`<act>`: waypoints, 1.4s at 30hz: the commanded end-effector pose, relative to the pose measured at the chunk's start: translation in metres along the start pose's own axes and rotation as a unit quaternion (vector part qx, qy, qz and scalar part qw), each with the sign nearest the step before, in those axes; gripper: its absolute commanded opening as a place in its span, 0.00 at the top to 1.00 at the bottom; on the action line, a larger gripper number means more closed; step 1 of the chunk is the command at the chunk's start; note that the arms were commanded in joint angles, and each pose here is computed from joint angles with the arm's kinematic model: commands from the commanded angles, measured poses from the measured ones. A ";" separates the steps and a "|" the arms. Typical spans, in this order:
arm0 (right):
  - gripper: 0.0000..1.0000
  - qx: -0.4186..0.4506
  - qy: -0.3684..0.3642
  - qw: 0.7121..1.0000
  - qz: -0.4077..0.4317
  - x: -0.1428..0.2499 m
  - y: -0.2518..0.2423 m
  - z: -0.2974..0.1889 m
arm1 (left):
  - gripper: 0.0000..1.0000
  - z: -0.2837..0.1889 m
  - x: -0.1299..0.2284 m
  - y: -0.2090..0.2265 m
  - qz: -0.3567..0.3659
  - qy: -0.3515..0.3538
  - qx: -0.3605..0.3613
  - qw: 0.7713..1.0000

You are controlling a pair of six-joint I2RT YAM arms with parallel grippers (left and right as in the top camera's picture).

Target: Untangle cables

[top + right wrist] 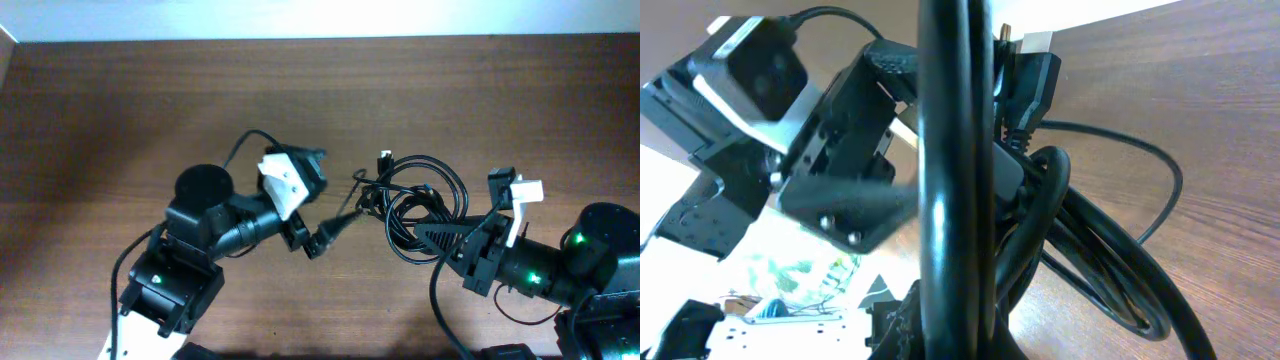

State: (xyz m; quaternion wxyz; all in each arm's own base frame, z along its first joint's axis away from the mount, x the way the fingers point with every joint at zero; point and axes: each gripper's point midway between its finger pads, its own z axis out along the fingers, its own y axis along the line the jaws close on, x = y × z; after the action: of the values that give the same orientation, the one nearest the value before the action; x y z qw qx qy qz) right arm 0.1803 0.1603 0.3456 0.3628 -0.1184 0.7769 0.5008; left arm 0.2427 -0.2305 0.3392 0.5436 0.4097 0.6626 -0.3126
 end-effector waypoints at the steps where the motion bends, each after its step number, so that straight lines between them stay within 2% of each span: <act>1: 0.96 -0.026 0.009 1.000 -0.006 0.003 0.010 -0.001 | 0.01 0.011 -0.002 -0.020 0.098 0.000 0.032 0.995; 3: 0.96 -0.029 0.016 0.999 0.001 0.006 0.011 -0.001 | 0.01 0.025 0.004 -0.034 0.137 0.006 0.062 0.989; 7: 0.96 -0.023 0.031 0.999 0.009 0.016 0.007 -0.002 | 0.01 0.039 0.005 -0.032 0.141 0.000 0.065 0.988; 10: 0.96 -0.031 0.048 0.998 0.018 0.025 0.008 -0.002 | 0.01 0.042 0.011 -0.005 0.142 0.026 -0.008 0.990; 12: 0.96 -0.072 0.062 0.995 0.000 0.030 0.022 -0.004 | 0.01 0.042 0.017 0.008 0.139 0.045 -0.044 0.988; 16: 0.96 -0.108 0.080 0.991 -0.009 0.038 0.033 -0.008 | 0.01 0.050 0.032 0.021 0.126 0.072 -0.065 0.987; 20: 0.96 -0.086 0.100 0.991 0.003 0.053 0.023 -0.009 | 0.01 0.052 0.032 0.025 0.127 0.073 -0.075 0.986; 23: 0.96 -0.014 0.116 0.992 0.042 0.067 -0.001 -0.009 | 0.01 0.051 0.028 0.031 0.131 0.069 -0.091 0.985; 30: 0.96 -0.014 0.131 0.991 0.036 0.076 -0.001 -0.011 | 0.01 0.049 0.029 0.042 0.132 0.077 -0.122 0.981; 32: 0.96 -0.060 0.134 0.989 0.008 0.078 0.013 -0.013 | 0.01 0.045 0.031 0.053 0.133 0.088 -0.156 0.975; 35: 0.96 -0.063 0.135 0.989 0.010 0.078 0.014 -0.013 | 0.01 0.038 0.034 0.069 0.133 0.104 -0.202 0.965; 39: 0.96 -0.066 0.140 0.988 0.010 0.081 0.015 -0.014 | 0.01 0.022 0.043 0.099 0.132 0.140 -0.293 0.936; 42: 0.96 -0.066 0.140 0.988 0.010 0.081 0.015 -0.014 | 0.01 0.016 0.057 0.107 0.130 0.174 -0.317 0.923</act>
State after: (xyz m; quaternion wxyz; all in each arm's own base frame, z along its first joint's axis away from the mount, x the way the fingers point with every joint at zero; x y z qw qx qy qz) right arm 0.1138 0.1668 0.2967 0.2320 -0.1837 0.8023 0.5184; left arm 0.3283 -0.2033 0.2876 0.5674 0.3755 0.7328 0.0040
